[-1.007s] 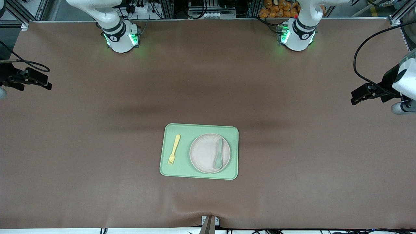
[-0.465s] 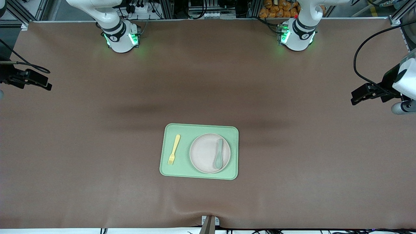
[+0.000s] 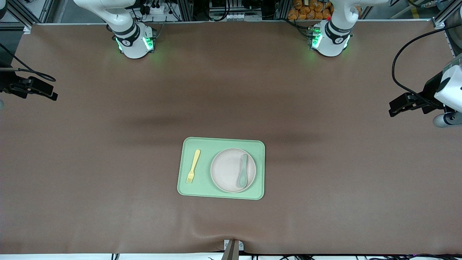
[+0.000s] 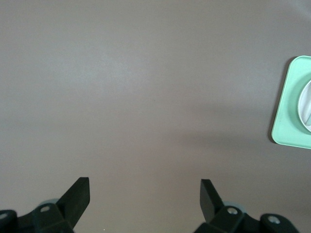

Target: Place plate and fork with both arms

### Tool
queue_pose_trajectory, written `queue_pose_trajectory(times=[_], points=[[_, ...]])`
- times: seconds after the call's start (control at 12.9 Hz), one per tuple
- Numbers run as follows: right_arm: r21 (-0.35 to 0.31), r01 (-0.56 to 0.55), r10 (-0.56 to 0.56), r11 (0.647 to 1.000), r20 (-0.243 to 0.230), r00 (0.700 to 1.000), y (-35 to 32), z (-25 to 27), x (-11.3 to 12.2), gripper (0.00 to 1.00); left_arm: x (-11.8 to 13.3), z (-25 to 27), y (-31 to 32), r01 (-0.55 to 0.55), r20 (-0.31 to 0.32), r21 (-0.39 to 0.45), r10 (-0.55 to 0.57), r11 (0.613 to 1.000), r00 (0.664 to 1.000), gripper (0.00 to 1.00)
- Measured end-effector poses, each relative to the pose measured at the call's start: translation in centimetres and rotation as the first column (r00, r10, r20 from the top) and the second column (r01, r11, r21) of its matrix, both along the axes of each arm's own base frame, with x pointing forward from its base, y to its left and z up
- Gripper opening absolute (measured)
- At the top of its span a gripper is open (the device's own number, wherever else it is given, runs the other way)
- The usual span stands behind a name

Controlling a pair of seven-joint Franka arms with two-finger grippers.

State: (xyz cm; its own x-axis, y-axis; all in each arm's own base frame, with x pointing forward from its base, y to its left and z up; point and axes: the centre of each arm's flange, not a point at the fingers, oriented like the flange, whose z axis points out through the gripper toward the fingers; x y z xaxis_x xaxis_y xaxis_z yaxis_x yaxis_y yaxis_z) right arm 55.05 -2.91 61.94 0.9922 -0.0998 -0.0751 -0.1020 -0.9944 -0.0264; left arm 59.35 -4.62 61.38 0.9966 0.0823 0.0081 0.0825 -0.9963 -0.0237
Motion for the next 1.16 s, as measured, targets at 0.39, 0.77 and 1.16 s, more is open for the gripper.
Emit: queue_pose_trajectory(times=[0.39, 0.77, 1.16], points=[[0.0, 0.004, -0.004, 1.0, 0.007, 1.0, 0.0, 0.3, -0.1, 1.0, 0.3, 0.0, 0.0, 0.001, 0.019, -0.001, -0.001, 1.0, 1.0, 1.0], [-0.001, 0.005, -0.005, 1.0, 0.012, 1.0, 0.0, 0.6, -0.1, 1.0, 0.5, -0.1, 0.3, -0.006, 0.024, -0.001, 0.006, 1.0, 1.0, 1.0], [0.0, 0.005, -0.005, 1.0, 0.013, 1.0, 0.0, 0.7, -0.2, 1.0, 0.5, 0.0, 1.0, -0.016, 0.027, -0.001, 0.016, 1.0, 1.0, 1.0]])
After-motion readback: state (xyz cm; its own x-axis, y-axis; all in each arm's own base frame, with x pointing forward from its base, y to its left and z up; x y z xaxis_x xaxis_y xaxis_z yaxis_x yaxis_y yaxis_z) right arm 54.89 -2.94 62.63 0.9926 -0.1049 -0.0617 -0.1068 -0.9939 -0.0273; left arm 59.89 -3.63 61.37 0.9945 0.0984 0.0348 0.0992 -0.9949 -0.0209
